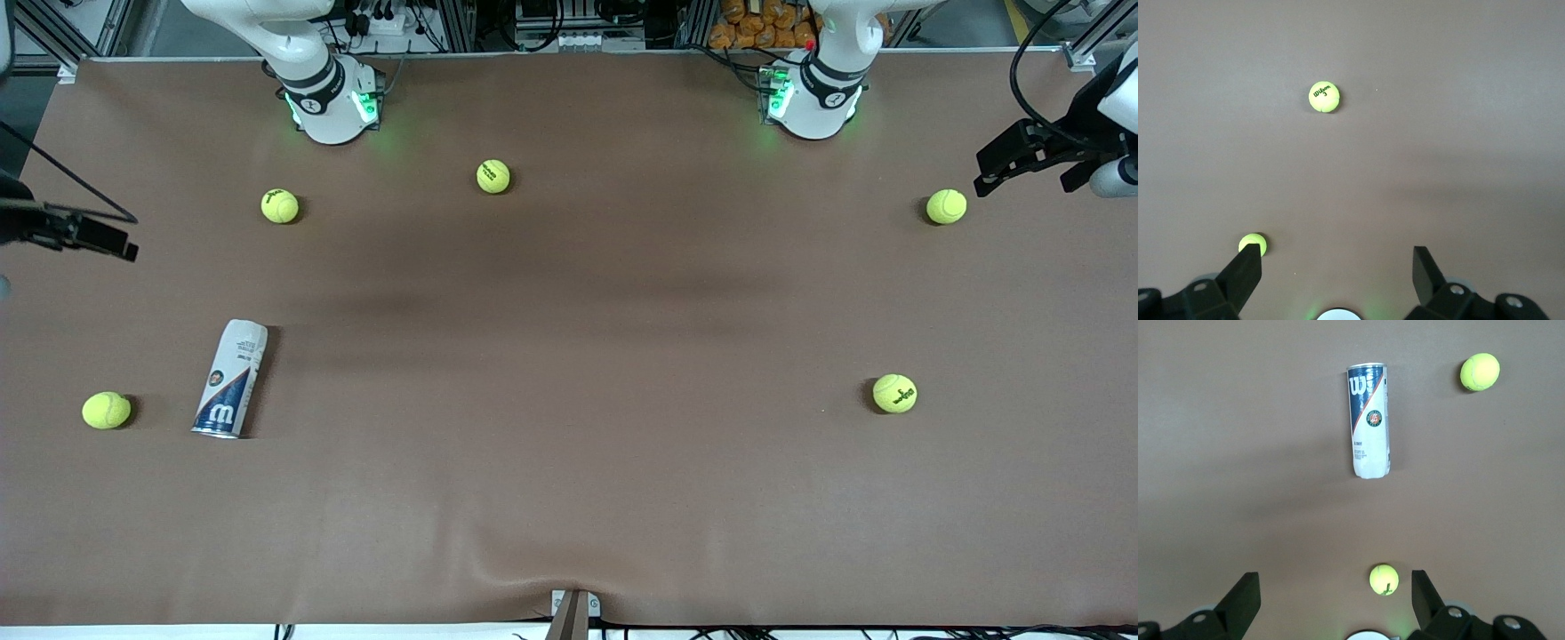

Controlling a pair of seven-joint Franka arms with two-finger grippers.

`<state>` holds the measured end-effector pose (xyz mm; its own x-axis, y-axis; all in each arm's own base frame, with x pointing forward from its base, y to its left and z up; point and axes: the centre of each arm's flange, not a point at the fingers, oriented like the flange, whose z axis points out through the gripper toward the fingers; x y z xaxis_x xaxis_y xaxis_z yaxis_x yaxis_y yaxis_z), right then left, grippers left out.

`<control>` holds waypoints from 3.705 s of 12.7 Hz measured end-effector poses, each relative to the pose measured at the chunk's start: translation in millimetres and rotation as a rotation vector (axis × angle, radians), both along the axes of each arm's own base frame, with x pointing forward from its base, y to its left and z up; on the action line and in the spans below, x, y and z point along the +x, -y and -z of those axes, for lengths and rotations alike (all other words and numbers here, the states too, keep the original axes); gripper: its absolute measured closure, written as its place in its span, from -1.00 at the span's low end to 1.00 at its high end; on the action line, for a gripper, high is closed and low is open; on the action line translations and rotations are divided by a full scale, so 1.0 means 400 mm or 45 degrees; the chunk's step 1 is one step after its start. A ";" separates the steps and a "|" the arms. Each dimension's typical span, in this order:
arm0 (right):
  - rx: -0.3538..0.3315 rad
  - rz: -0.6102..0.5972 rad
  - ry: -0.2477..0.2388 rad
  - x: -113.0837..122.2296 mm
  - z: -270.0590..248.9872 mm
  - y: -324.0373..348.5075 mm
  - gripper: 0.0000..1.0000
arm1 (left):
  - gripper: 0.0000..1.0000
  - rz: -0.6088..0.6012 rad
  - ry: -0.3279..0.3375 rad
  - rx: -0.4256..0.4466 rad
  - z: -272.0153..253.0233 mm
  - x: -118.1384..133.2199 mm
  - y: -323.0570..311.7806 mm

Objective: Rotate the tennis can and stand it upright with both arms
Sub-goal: 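Reach the right gripper to the lying Wilson can and grasp it, then lift the can with the right gripper and carry it to mid-table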

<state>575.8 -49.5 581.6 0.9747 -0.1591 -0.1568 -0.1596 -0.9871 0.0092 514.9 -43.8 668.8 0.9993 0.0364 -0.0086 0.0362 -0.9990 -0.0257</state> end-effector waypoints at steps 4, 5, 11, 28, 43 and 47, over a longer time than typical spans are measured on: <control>0.002 -0.030 -0.024 0.074 0.149 0.055 -1.00 | -1.00 0.001 -0.001 0.000 0.001 0.001 0.001; -0.002 -0.036 -0.017 0.099 0.194 0.059 -1.00 | -1.00 0.002 -0.001 0.000 0.001 0.001 0.002; -0.022 -0.191 0.067 0.238 0.543 0.072 -1.00 | -1.00 0.003 -0.009 0.000 0.004 0.000 0.003; 0.006 -0.201 -0.140 0.181 0.978 0.124 -0.61 | -1.00 0.007 -0.032 -0.002 0.027 0.015 0.006; 0.203 -1.661 0.285 0.256 0.546 -0.653 -0.44 | -1.00 0.015 -0.033 -0.005 0.030 0.019 0.014; 0.083 -2.062 0.381 0.152 0.536 -0.973 -0.40 | -1.00 0.019 -0.030 -0.005 0.028 0.018 0.018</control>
<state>636.7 339.6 367.3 0.1054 0.9903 0.0905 0.9855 -0.1163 0.1238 522.2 -51.2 657.5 0.9992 0.0213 -0.0327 0.0205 -0.9995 -0.0224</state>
